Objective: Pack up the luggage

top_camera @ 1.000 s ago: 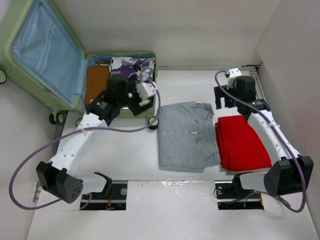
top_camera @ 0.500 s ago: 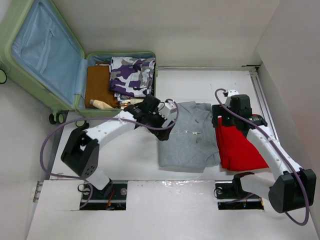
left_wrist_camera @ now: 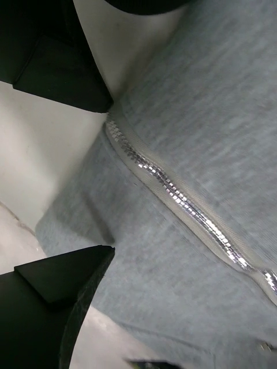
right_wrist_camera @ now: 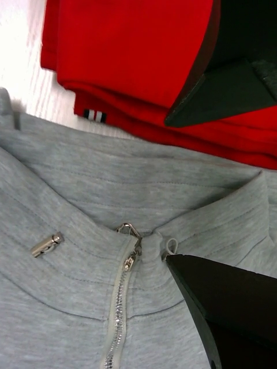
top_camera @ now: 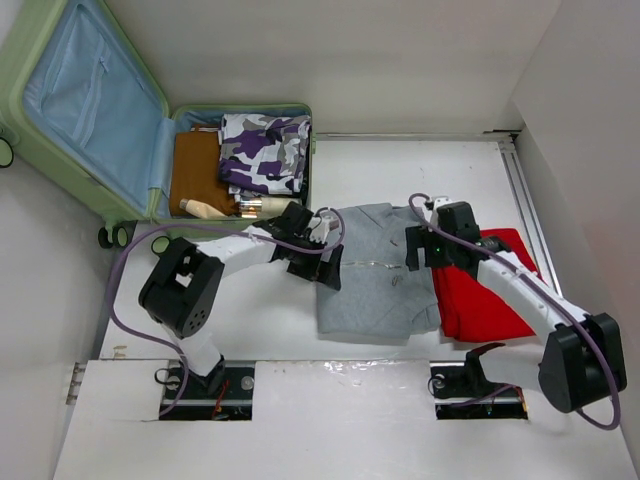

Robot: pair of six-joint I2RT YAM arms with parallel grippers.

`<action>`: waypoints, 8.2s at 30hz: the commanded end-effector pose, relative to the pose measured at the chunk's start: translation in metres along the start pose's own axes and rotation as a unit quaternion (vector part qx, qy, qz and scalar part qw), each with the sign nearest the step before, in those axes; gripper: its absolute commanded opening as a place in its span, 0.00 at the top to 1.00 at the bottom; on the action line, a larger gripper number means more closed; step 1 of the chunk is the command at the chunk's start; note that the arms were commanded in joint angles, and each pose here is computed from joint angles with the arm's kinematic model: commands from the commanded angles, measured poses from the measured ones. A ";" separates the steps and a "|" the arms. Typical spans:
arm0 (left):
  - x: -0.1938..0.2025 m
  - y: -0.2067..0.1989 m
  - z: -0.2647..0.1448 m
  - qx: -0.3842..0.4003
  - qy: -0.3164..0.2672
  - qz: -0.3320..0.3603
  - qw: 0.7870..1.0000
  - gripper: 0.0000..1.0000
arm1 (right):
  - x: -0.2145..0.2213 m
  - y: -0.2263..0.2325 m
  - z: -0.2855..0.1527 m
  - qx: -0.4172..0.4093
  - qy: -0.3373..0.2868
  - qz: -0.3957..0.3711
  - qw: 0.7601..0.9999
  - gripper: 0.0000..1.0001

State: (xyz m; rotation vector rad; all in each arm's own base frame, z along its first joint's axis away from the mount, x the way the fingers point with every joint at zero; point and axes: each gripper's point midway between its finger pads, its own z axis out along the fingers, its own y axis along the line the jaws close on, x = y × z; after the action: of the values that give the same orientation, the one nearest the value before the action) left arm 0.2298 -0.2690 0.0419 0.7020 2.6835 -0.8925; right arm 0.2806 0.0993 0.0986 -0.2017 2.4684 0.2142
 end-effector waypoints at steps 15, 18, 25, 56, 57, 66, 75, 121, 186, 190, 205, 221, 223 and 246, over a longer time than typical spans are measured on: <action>-0.019 -0.015 0.045 0.115 0.022 -0.090 0.989 0.23 | 0.028 0.035 0.055 -0.093 0.011 0.025 0.995 0.22; -0.029 -0.006 0.053 0.131 0.032 -0.120 0.983 0.33 | 0.037 0.036 0.063 -0.101 0.022 0.034 0.994 0.34; -0.058 -0.013 0.058 0.140 0.007 -0.105 0.984 0.30 | 0.055 0.049 0.076 -0.147 0.040 0.041 0.988 0.54; -0.219 0.025 -0.126 -0.283 -0.143 0.178 0.932 1.00 | -0.108 -0.015 -0.057 -0.031 -0.134 -0.075 0.988 0.43; -0.233 0.015 -0.144 -0.296 -0.167 0.187 0.922 1.00 | -0.114 -0.014 -0.062 -0.030 -0.143 -0.081 0.986 0.43; -0.290 0.007 -0.242 -0.449 -0.243 0.220 0.832 1.00 | -0.115 -0.024 -0.079 -0.017 -0.156 -0.077 0.985 0.42; -0.275 0.067 -0.341 -0.538 -0.236 0.169 0.792 1.00 | -0.115 -0.028 -0.085 -0.008 -0.161 -0.078 0.984 0.42; -0.171 0.354 -0.389 -0.513 -0.280 -0.140 0.799 0.23 | -0.138 -0.026 -0.068 -0.022 -0.144 -0.097 0.985 0.21; -0.217 -0.039 -0.014 -0.036 -0.153 0.063 0.985 0.01 | -0.156 -0.129 0.050 0.003 0.010 -0.037 0.999 0.00; -0.199 -0.044 0.027 0.002 -0.121 -0.003 0.993 0.01 | -0.120 -0.171 0.083 -0.004 0.058 -0.014 0.998 0.01; -0.180 -0.047 0.119 0.074 -0.091 -0.192 0.974 0.01 | -0.051 -0.169 0.125 -0.060 0.094 0.028 0.993 0.13; -0.191 -0.059 0.166 0.161 -0.074 -0.141 0.974 0.20 | -0.023 -0.109 0.121 -0.138 0.098 0.028 0.985 0.32; -0.201 -0.067 0.161 0.183 -0.094 -0.106 0.973 0.72 | -0.025 -0.104 0.119 -0.149 0.091 0.028 0.984 0.33; -0.262 -0.026 -0.069 -0.253 -0.153 0.254 0.921 1.00 | -0.121 -0.179 -0.076 0.074 -0.044 -0.004 0.996 0.06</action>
State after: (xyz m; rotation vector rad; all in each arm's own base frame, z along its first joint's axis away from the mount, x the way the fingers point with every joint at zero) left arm 0.4109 -0.3894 0.1098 0.9346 2.3492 -0.4581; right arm 0.3767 -0.0810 0.1929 -0.1165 2.3960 0.0815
